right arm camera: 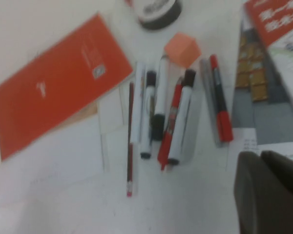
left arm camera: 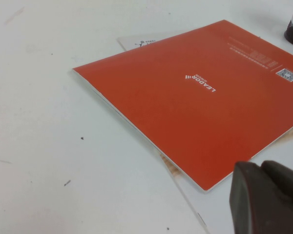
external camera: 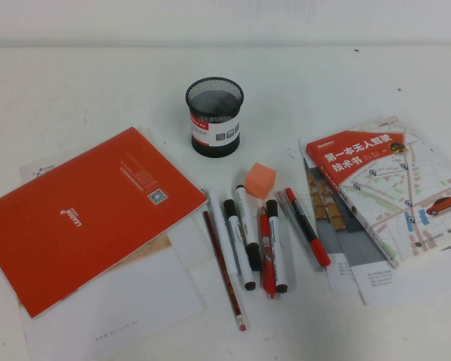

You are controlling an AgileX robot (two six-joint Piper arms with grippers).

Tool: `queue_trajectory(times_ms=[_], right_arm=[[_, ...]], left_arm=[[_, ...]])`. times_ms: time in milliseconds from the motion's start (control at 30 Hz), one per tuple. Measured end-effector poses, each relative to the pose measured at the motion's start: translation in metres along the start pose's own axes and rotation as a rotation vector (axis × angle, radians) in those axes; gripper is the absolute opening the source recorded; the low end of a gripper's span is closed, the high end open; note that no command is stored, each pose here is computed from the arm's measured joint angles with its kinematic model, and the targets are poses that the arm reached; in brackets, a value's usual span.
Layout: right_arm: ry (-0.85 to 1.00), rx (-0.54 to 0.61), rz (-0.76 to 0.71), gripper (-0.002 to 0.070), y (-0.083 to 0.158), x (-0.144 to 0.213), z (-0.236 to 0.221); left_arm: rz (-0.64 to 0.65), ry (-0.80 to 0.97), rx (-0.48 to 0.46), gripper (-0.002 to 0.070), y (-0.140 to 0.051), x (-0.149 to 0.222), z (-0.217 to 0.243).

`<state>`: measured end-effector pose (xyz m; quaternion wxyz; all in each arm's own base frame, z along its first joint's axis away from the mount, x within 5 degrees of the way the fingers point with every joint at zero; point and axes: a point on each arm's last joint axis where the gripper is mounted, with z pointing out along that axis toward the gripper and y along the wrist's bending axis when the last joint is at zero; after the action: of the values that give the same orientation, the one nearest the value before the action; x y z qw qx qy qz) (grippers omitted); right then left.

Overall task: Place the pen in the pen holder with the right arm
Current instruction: Pick up the pen on the table

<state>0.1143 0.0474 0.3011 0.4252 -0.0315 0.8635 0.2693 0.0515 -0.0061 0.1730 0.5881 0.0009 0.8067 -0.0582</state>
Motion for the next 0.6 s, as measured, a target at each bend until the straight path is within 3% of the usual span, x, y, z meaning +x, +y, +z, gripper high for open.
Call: queue_trajectory(times_ms=[233, 367, 600], right_arm=[[0.234, -0.015, -0.094, -0.0020, 0.003, -0.057, 0.049], [0.366, 0.002, -0.176, -0.0020, 0.015, -0.073, 0.088], [0.663, 0.238, -0.402, -0.0020, 0.032, -0.088, 0.167]], left_arm=[[0.000, 0.000, 0.000, -0.0002, 0.000, 0.000, 0.000], [0.000, 0.000, 0.000, -0.0003, 0.000, 0.000, 0.000], [0.000, 0.000, 0.000, -0.0003, 0.000, 0.000, 0.000]])
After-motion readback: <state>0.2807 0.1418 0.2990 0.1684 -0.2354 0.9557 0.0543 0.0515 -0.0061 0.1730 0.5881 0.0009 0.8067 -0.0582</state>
